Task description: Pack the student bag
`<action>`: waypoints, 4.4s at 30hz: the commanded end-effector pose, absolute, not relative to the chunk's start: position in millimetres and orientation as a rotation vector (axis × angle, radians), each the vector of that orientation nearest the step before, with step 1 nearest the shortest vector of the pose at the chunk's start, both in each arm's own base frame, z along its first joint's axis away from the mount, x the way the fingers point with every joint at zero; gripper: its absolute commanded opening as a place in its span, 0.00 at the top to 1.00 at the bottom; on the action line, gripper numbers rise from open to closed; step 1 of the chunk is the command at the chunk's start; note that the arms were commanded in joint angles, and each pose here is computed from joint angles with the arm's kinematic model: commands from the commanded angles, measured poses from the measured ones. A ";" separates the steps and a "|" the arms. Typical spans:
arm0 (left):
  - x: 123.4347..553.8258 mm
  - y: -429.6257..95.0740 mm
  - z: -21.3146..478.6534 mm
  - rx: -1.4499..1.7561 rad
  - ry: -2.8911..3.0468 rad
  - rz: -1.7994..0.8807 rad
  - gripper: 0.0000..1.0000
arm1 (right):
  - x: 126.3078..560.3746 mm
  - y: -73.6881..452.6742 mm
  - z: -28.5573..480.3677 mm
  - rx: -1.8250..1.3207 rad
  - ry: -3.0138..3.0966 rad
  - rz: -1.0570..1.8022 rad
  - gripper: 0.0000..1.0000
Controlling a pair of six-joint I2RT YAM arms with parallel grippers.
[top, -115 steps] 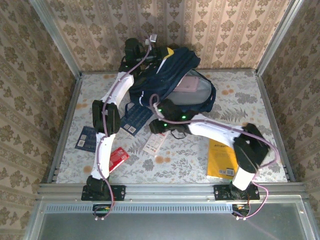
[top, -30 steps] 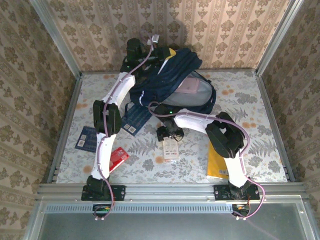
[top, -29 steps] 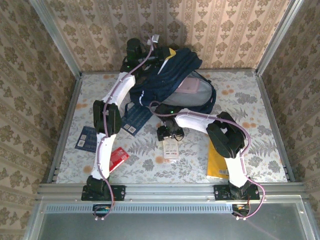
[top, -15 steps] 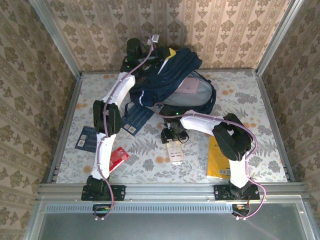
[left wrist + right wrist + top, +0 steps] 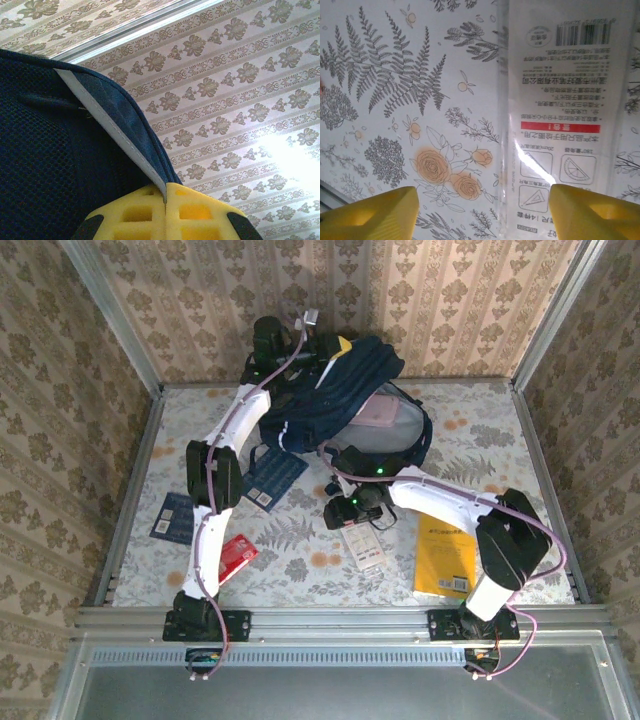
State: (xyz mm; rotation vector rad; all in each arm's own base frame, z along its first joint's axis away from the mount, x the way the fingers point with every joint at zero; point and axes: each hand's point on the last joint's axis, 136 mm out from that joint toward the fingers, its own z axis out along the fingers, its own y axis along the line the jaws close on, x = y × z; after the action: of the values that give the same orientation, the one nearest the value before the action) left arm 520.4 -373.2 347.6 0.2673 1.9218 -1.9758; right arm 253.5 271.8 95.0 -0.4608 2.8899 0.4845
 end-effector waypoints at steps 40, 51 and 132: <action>485.3 -359.5 443.8 0.493 1.648 -1.937 1.00 | 253.3 240.1 18.5 -0.624 3.010 -0.048 0.37; 487.8 -354.4 446.4 0.486 1.640 -1.931 1.00 | 257.7 246.1 79.7 -0.570 2.898 0.112 0.37; 254.2 -310.6 57.6 0.085 2.792 -1.418 0.30 | 239.1 282.9 43.5 -0.085 2.713 1.277 0.19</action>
State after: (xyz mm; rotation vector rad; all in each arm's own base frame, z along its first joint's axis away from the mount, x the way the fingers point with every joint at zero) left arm 254.8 -304.6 56.5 0.0460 2.7928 -1.4126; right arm 259.2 258.4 40.6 -0.0283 2.7027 1.0788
